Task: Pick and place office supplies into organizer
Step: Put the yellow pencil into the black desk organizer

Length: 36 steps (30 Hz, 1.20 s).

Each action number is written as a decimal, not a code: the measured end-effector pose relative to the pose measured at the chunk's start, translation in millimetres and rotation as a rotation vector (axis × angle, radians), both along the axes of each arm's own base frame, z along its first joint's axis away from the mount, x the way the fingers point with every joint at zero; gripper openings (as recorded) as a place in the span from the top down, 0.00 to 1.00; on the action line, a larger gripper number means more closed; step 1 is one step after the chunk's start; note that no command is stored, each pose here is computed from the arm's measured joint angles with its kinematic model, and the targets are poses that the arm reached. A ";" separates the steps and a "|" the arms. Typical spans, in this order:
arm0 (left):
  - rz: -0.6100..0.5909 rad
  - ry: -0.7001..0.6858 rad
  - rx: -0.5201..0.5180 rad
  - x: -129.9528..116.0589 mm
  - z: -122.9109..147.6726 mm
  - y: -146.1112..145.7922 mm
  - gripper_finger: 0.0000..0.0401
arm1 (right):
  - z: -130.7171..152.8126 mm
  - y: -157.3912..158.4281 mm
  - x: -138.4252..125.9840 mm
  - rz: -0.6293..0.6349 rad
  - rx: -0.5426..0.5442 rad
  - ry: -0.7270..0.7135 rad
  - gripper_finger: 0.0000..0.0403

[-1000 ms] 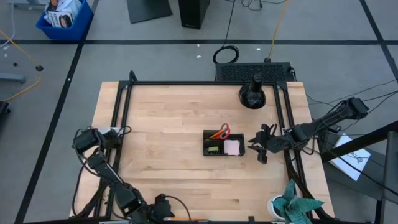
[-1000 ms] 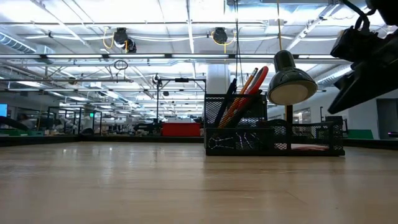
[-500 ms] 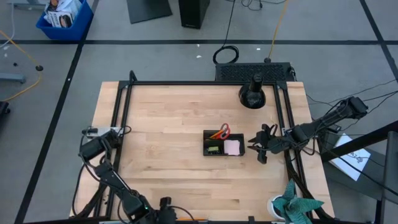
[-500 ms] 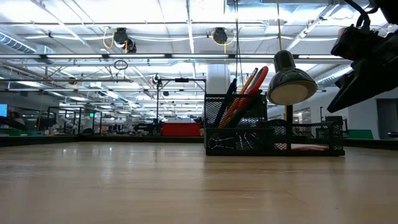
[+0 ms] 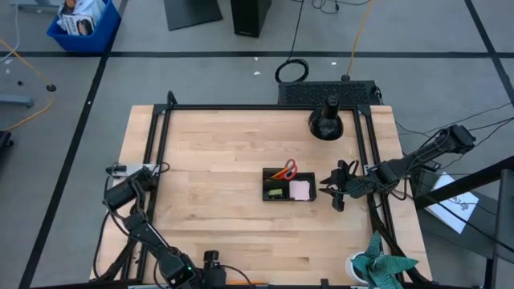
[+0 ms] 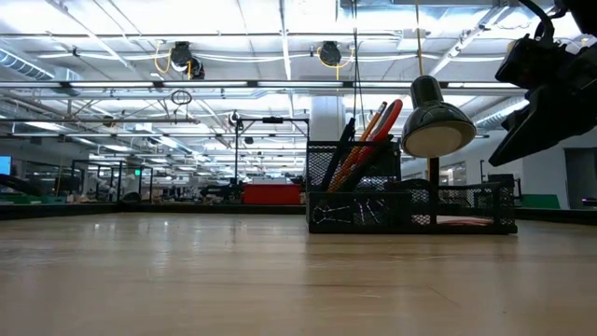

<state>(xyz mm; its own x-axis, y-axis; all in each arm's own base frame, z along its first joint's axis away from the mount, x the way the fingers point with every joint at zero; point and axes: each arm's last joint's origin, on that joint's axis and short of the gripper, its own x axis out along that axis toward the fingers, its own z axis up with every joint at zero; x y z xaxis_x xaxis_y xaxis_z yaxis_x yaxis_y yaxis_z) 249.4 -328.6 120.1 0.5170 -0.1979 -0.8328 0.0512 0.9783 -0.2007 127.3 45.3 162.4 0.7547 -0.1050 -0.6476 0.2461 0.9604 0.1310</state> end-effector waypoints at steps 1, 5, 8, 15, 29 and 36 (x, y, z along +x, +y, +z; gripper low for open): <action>0.000 0.006 0.008 -0.1 -1.9 0.2 0.46 | 0.0 0.0 0.0 0.000 0.000 0.000 0.70; 0.022 0.049 0.033 0.8 -12.4 3.4 0.55 | 0.1 0.0 0.1 0.000 0.001 -0.001 0.71; 0.023 0.071 0.043 2.0 -17.3 5.4 0.65 | 0.5 0.2 0.4 0.002 0.003 -0.006 0.71; 0.030 0.090 0.088 0.0 -19.5 9.0 0.90 | 0.9 0.5 0.9 0.007 0.003 -0.012 0.71; 0.118 0.115 0.124 21.4 -19.8 32.4 0.98 | 1.5 1.9 1.1 0.016 0.012 -0.019 0.71; 0.098 0.102 0.141 28.0 -12.5 41.0 0.97 | 6.9 12.0 2.2 0.137 -0.031 -0.081 0.71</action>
